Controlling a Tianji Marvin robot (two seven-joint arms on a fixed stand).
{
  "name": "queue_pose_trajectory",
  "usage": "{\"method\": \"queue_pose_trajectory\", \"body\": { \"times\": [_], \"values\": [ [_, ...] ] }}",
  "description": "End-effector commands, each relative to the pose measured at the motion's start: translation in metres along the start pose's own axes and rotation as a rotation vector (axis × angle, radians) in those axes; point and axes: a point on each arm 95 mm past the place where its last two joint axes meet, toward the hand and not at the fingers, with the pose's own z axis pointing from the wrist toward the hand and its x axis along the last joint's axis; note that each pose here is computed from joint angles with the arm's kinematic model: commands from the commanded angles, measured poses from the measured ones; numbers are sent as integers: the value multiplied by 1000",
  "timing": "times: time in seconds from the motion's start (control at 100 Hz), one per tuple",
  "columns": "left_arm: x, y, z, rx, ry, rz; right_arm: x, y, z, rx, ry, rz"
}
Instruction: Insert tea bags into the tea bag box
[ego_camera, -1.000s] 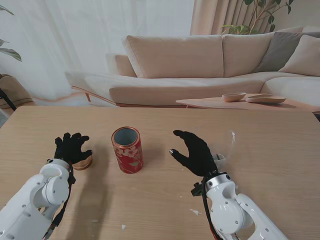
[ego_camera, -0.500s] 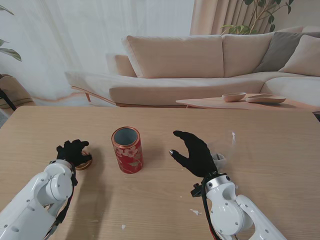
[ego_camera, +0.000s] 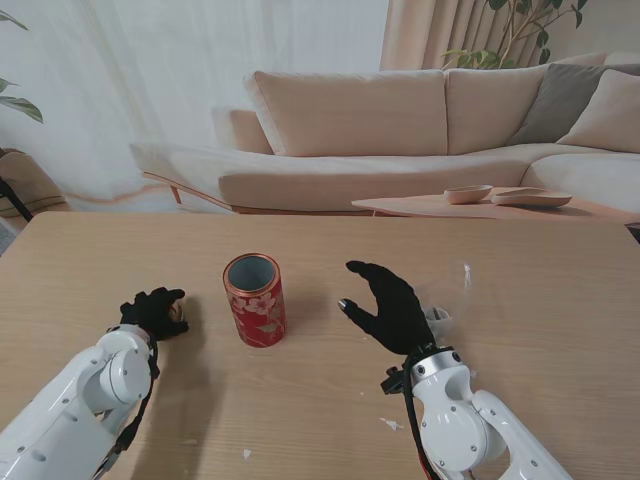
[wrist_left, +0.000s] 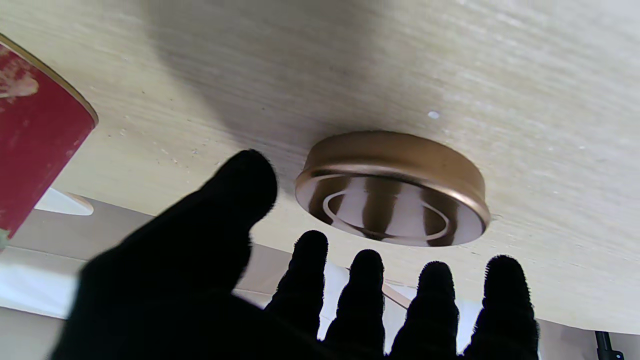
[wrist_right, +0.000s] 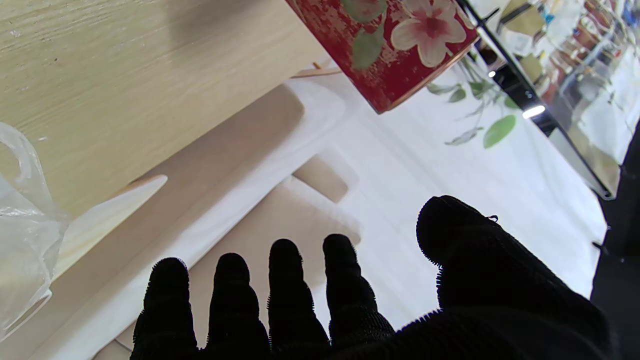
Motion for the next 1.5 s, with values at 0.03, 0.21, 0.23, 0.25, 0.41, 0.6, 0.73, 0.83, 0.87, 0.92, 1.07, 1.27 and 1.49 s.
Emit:
{"method": "queue_pose_trajectory", "body": {
  "times": [0.03,0.21,0.23,0.25,0.41,0.6,0.73,0.83,0.87,0.92,1.07,1.27,1.49],
  "values": [
    [0,6,-1,-26,-8,4,4,-3,-2,8,6,16],
    [-1,10,-3,-27,-12,6,5,-3,-1,9,6,19],
    [-2,11,-3,-27,-13,6,5,-3,-1,9,6,20],
    [-2,11,-3,-27,-14,7,5,-3,-1,9,6,20],
    [-4,15,-3,-35,-21,11,5,-2,-1,7,4,22],
    [-6,19,-4,-38,-22,15,6,-2,-1,7,5,23],
    [-8,23,-3,-37,-17,18,7,-2,-1,8,5,25],
    [-9,26,-3,-44,-17,23,7,-2,0,9,3,27],
    [-9,27,-3,-46,-17,25,7,-2,0,9,2,28],
    [-10,29,-3,-49,-18,28,7,-2,0,10,2,29],
    [-10,31,-2,-60,-20,45,7,-1,0,9,2,31],
    [-10,31,-1,-48,-23,46,7,0,1,9,2,39],
    [-9,26,-2,-24,-10,38,8,0,1,9,0,47]
  ]
}}
